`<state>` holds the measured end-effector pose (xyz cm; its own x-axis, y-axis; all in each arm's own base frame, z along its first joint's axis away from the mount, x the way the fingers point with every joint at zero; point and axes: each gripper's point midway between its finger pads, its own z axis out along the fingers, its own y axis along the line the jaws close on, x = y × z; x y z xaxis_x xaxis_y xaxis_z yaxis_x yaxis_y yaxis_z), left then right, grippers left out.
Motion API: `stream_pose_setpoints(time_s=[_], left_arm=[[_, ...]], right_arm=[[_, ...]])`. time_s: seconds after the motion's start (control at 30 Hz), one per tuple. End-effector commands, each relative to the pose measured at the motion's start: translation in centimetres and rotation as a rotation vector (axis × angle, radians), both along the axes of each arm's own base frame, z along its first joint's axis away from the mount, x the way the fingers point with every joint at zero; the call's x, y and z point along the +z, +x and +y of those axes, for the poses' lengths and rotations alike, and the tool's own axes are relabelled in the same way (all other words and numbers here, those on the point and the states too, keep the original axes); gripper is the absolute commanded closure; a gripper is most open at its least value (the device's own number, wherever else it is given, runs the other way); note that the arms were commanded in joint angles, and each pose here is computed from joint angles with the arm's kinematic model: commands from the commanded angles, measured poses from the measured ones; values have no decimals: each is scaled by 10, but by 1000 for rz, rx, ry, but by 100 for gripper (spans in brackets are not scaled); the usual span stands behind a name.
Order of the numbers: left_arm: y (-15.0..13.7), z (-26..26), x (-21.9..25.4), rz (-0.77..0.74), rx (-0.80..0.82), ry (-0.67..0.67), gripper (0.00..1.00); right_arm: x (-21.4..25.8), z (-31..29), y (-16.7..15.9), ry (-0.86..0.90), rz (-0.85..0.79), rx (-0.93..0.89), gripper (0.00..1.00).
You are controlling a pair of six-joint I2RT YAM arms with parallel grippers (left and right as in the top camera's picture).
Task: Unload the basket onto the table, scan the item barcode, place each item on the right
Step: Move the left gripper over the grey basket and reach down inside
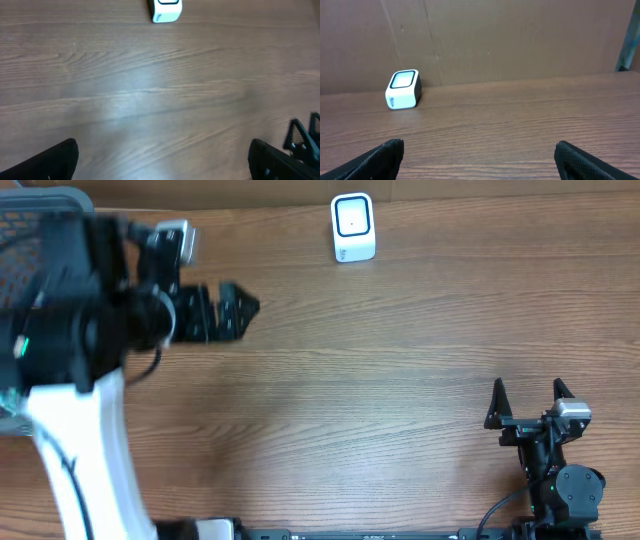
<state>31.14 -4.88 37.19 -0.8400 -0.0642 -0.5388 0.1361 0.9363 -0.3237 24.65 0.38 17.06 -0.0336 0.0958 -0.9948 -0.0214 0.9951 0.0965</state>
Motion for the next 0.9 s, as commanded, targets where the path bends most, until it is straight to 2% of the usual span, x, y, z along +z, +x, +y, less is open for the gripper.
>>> stream_pose_setpoints(time_s=[0.0,0.03,0.1,0.17,0.33,0.57,0.67,0.87], left_arm=[[21,1,-2,-11,-10,-6,0],[28,4,-6,-9,-2,1,0],[40,19,-9,-18,52,37,5],[51,47,-8,-43,170,98,8],[60,136,7,-121,499,238,5],[42,243,31,-197,807,426,0],[34,276,41,-222,844,521,0],[18,319,28,-166,919,553,0]], right_arm=[[-2,-3,0,-5,-4,-14,0],[-2,-3,0,-5,-4,-14,0],[-2,-3,0,-5,-4,-14,0],[-2,-3,0,-5,-4,-14,0],[-2,-3,0,-5,-4,-14,0],[-2,-3,0,-5,-4,-14,0],[-2,-3,0,-5,-4,-14,0],[-2,-3,0,-5,-4,-14,0]])
